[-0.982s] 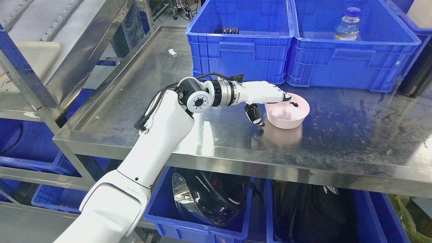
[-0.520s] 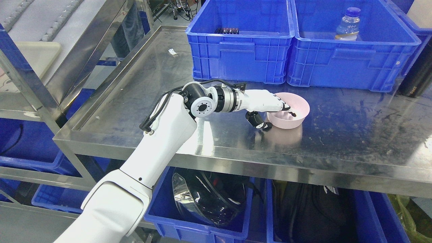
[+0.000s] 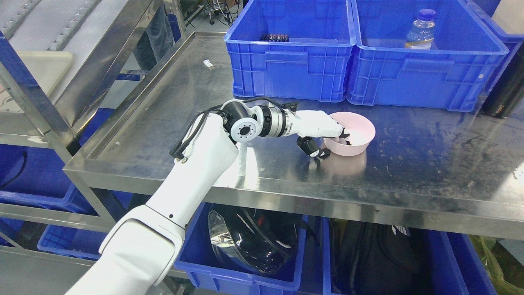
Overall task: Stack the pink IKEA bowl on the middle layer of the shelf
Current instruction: 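Hook the left hand fingers over the pink bowl rim and grip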
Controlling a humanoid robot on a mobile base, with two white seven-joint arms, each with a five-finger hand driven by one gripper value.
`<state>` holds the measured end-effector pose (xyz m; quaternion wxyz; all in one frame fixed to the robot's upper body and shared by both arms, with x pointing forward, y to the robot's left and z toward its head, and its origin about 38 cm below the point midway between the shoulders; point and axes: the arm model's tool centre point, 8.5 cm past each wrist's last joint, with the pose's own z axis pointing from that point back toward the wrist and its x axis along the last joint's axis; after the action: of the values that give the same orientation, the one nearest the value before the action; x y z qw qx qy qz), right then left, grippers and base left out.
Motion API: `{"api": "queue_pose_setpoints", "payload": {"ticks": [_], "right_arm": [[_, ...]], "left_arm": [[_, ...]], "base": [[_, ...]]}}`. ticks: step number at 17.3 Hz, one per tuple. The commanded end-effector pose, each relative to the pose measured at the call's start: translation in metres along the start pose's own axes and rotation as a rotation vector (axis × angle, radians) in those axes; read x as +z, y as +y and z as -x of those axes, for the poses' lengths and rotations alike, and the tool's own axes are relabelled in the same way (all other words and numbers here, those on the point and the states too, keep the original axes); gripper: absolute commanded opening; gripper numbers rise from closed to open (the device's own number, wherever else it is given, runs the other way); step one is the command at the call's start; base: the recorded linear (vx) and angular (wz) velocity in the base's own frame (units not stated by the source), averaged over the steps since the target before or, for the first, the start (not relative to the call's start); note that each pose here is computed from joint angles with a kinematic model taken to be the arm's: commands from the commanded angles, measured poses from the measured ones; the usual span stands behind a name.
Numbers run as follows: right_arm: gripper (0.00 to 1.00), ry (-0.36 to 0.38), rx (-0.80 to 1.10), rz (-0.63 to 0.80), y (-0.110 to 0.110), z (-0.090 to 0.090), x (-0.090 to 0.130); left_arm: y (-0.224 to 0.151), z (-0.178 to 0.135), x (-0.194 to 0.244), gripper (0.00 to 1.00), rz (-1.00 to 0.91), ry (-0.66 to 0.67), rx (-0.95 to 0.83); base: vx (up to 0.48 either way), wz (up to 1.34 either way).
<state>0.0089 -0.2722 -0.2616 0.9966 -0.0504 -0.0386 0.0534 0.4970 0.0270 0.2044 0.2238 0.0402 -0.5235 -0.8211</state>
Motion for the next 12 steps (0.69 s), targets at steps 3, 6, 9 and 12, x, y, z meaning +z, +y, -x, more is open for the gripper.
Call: {"api": "queue_pose_setpoints", "payload": {"ticks": [3, 6, 9, 12], "right_arm": [[1.0, -0.011, 0.001, 0.018, -0.011, -0.002, 0.0], [1.0, -0.011, 0.001, 0.018, -0.011, -0.002, 0.0], [1.0, -0.011, 0.001, 0.018, -0.011, -0.002, 0.0], [1.0, -0.011, 0.001, 0.018, -0.011, -0.002, 0.0]], "left_arm": [[0.023, 0.03, 0.054, 0.0, -0.183, 0.013, 0.033], [0.048, 0.023, 0.078, 0.0, -0.301, 0.005, -0.01], [0.059, 0.013, 0.094, 0.01, -0.375, 0.0, -0.056], [0.052, 0.0, 0.096, 0.01, -0.406, -0.032, -0.075]], "base": [[0.0, 0.0], [0.0, 0.0], [0.0, 0.0], [0.0, 0.0]]}}
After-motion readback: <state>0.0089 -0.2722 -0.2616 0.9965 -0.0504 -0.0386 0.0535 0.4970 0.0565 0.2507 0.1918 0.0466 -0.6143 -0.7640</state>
